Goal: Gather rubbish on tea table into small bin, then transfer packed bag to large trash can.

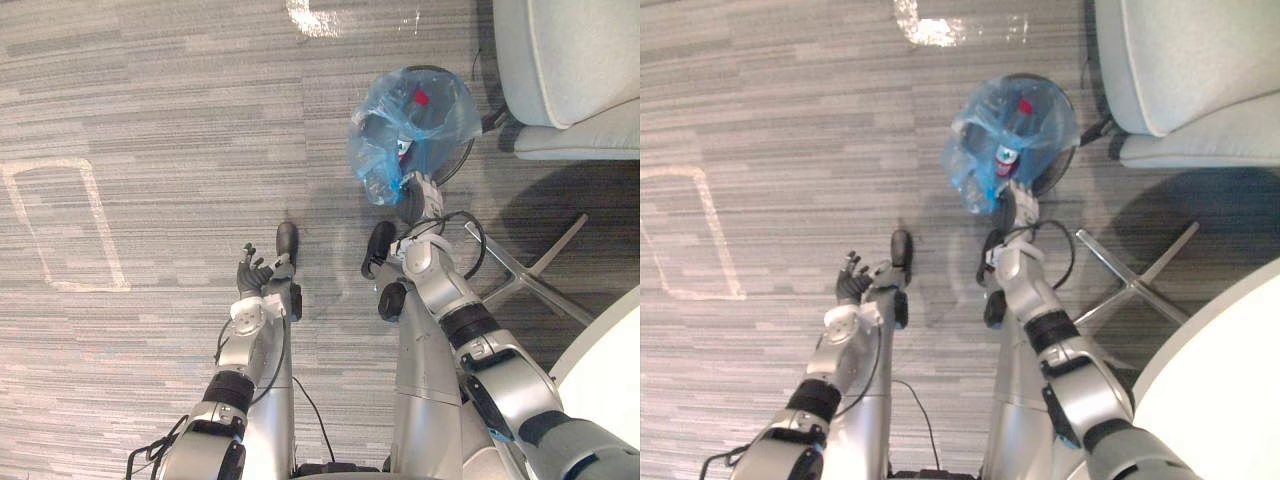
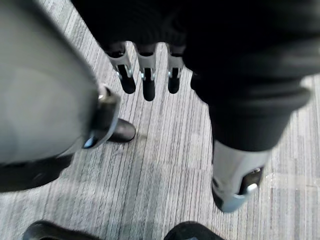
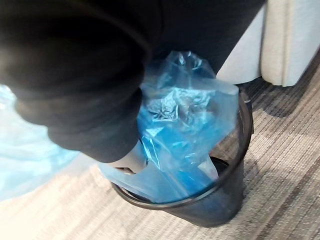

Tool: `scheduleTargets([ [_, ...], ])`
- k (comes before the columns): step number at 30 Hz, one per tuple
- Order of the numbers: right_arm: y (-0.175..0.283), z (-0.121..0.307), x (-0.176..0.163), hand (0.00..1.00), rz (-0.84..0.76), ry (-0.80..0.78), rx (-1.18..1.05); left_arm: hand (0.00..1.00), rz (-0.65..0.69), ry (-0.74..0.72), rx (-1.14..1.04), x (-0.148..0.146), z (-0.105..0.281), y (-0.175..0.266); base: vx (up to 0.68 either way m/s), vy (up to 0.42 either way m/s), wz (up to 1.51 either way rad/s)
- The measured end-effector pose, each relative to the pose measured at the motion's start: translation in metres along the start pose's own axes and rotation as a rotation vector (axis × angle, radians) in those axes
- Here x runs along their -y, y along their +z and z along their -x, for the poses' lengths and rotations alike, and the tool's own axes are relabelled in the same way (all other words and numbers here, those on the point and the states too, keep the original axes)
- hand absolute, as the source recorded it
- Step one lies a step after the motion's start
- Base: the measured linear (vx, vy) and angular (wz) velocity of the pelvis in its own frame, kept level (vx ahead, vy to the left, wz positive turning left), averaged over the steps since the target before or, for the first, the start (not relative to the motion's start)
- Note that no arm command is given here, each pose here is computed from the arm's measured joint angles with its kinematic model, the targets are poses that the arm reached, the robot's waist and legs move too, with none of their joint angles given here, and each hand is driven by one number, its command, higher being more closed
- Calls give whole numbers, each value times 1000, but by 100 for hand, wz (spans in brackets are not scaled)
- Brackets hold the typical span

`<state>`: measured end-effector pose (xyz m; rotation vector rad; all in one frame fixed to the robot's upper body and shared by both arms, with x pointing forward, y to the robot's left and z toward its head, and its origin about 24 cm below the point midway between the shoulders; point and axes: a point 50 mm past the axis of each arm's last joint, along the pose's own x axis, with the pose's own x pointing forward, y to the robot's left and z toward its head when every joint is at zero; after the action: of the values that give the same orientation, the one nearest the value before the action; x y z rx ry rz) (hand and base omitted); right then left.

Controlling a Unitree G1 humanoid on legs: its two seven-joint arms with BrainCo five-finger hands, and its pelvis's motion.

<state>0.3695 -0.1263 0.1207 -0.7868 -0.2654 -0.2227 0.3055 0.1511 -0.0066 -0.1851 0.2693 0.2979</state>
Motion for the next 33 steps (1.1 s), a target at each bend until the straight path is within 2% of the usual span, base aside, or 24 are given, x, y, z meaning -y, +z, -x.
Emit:
scheduleTargets([
  [8, 2, 32, -19, 100, -196, 33, -26, 0, -58, 61, -189, -20, 10, -46, 54, 16, -6],
  [16, -9, 92, -31, 100, -422, 141, -90, 0, -141, 114, -406, -57, 54, -110, 81, -27, -10],
  [23, -6, 118, -28, 100, -511, 213, -70, 0, -238, 114, -566, -73, 89, -148, 130, -1, 1],
  [30, -9, 119, -28, 100, -554, 258, -75, 0, -303, 103, -598, -78, 94, -154, 106, 51, -3],
  [33, -9, 118, -28, 100, -599, 280, -75, 0, -343, 59, -524, -74, 86, -142, 36, 61, -3],
])
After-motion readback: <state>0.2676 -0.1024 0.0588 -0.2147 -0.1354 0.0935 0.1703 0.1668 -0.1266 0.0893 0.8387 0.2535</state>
